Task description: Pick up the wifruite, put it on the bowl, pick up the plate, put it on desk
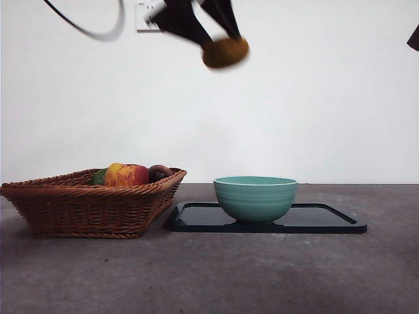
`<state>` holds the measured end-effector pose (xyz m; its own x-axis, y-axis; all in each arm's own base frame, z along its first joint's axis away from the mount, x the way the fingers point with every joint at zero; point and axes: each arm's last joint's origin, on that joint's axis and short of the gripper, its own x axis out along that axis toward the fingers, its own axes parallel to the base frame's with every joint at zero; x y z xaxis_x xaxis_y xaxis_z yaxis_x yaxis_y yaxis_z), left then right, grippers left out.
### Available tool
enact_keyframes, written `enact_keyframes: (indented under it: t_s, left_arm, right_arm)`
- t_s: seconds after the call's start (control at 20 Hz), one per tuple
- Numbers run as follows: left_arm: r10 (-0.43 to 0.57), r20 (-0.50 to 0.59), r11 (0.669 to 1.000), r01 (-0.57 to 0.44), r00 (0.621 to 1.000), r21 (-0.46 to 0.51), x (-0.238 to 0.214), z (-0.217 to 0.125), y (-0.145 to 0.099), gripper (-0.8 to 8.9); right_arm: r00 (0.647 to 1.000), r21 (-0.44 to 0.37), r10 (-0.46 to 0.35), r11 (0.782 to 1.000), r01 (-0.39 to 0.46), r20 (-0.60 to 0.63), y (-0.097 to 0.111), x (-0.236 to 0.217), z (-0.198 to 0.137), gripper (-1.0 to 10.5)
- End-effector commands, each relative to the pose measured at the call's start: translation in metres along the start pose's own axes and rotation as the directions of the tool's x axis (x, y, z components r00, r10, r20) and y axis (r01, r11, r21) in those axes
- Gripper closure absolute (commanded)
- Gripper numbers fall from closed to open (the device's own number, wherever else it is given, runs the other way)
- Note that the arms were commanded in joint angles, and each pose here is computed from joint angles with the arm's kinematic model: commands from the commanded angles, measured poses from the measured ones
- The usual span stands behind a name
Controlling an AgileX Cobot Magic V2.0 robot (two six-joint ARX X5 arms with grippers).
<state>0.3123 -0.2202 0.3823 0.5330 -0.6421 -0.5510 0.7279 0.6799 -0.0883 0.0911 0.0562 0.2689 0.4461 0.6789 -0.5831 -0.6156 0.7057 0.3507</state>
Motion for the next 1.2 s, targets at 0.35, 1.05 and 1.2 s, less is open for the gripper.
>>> enact_keyframes:
  t_s: [0.35,1.05,1.2]
  left_arm:
    - [0.107,0.101,0.985,-0.092,0.989,-0.143,-0.139,0.001,-0.001,5.99]
    - [0.397,-0.057,0.818,-0.381,0.916,-0.431,-0.094,-0.126,0.025,5.99]
    - [0.411,-0.121,0.796,-0.421,0.903,-0.435,-0.065,-0.148,0.034,5.99]
  right_arm:
    - [1.0,-0.015,0.002,1.0,-0.002,0.013,0.001,-0.001,0.003,7.8]
    - [1.0,-0.021,0.003,1.0,-0.003,0.02,0.001,-0.001,0.003,7.8]
    - [1.0,-0.022,0.003,1.0,-0.003,0.02,0.001,-0.001,0.003,7.8]
